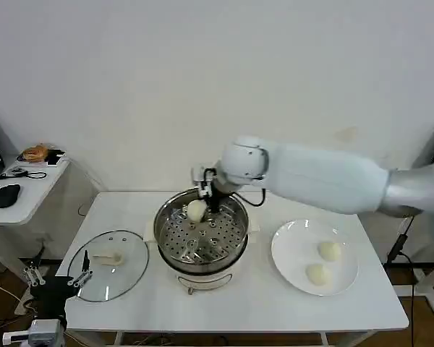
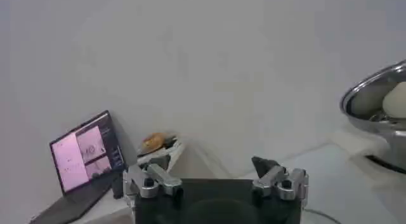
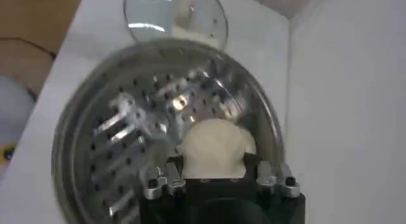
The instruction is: Take steamed baozi put them in steamer then cover it.
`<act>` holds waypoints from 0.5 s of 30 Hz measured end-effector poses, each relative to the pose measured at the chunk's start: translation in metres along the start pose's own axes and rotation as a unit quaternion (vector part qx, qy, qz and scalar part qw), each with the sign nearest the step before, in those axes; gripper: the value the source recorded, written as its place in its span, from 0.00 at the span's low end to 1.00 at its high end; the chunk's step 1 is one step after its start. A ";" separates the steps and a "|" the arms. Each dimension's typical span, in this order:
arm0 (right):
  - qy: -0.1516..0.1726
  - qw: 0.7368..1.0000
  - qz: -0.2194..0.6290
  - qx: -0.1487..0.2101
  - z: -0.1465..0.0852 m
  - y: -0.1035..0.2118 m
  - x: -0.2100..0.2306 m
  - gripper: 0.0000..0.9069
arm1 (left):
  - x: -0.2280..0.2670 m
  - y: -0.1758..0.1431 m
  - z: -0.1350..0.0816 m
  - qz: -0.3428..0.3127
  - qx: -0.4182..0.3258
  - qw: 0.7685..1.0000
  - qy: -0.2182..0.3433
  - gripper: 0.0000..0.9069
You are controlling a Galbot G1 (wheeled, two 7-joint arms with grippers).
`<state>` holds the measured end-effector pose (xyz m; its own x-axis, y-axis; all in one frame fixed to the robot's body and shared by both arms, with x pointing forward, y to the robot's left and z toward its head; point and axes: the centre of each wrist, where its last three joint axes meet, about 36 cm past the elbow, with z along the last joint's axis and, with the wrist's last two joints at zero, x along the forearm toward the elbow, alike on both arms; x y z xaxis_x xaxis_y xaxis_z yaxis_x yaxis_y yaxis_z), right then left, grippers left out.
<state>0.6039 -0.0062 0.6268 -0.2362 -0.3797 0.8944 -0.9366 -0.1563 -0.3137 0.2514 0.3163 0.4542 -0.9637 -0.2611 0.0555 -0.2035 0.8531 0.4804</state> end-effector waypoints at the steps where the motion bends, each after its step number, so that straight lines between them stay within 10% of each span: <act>1: 0.001 1.000 -0.003 -0.002 -0.003 0.001 -0.006 0.71 | 0.000 0.001 0.000 0.000 0.000 1.000 0.000 1.00; 15: 0.015 1.000 -0.012 -0.023 -0.025 0.003 -0.057 0.71 | -0.002 0.002 0.003 -0.001 -0.001 1.000 0.000 1.00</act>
<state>0.6081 0.0383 0.5827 -0.2204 -0.3483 0.9111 -0.9527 -0.1237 -0.2778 0.2525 0.3199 0.4524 -0.9634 -0.2622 0.0553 -0.2040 0.8517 0.4827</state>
